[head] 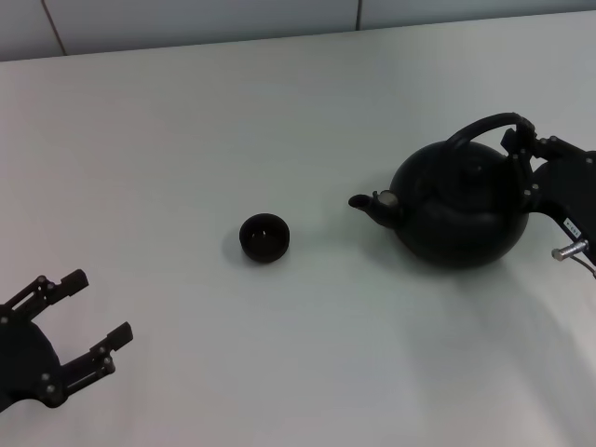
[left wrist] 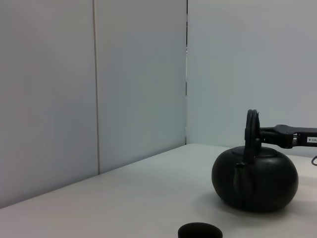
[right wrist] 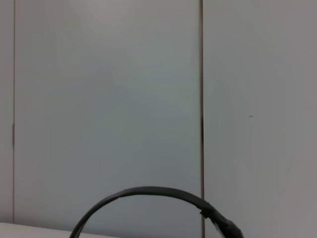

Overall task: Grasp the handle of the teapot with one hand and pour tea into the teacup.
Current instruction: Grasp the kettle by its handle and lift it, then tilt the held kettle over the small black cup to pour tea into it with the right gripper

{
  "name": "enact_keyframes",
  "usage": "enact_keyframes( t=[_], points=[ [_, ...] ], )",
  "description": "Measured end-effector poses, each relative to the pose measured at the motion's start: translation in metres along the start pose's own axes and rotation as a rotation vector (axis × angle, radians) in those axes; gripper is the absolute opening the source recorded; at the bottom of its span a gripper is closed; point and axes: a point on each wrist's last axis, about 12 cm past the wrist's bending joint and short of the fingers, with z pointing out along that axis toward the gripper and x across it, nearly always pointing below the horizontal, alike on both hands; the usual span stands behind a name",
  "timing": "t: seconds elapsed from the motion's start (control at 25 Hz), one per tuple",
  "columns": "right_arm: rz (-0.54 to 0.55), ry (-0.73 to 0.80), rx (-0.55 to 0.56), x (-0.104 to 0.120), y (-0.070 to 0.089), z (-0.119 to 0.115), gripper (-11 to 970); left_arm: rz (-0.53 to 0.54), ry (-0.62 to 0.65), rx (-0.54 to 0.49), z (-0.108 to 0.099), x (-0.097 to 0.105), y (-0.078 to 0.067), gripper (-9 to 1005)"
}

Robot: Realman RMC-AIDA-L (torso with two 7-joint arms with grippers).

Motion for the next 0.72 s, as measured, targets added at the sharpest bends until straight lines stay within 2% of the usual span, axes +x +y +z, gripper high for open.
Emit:
enact_keyframes(
  t=[0.36,0.6,0.68,0.72],
  points=[
    [-0.002,-0.052,0.009,-0.009,-0.004,0.012,92,-0.003,-0.005,0.003,-0.001,0.000,-0.001,810],
    [-0.007,-0.102,-0.036,-0.028,-0.010,0.048,91,-0.001,-0.008,0.006,0.000,-0.001,-0.001,810],
    [-0.005,-0.105,-0.060,-0.036,-0.008,0.070,91,0.000,-0.010,0.008,0.001,-0.001,-0.001,810],
    [-0.005,-0.105,-0.060,-0.036,-0.008,0.070,91,0.000,-0.010,0.009,0.001,-0.001,-0.001,810]
  ],
)
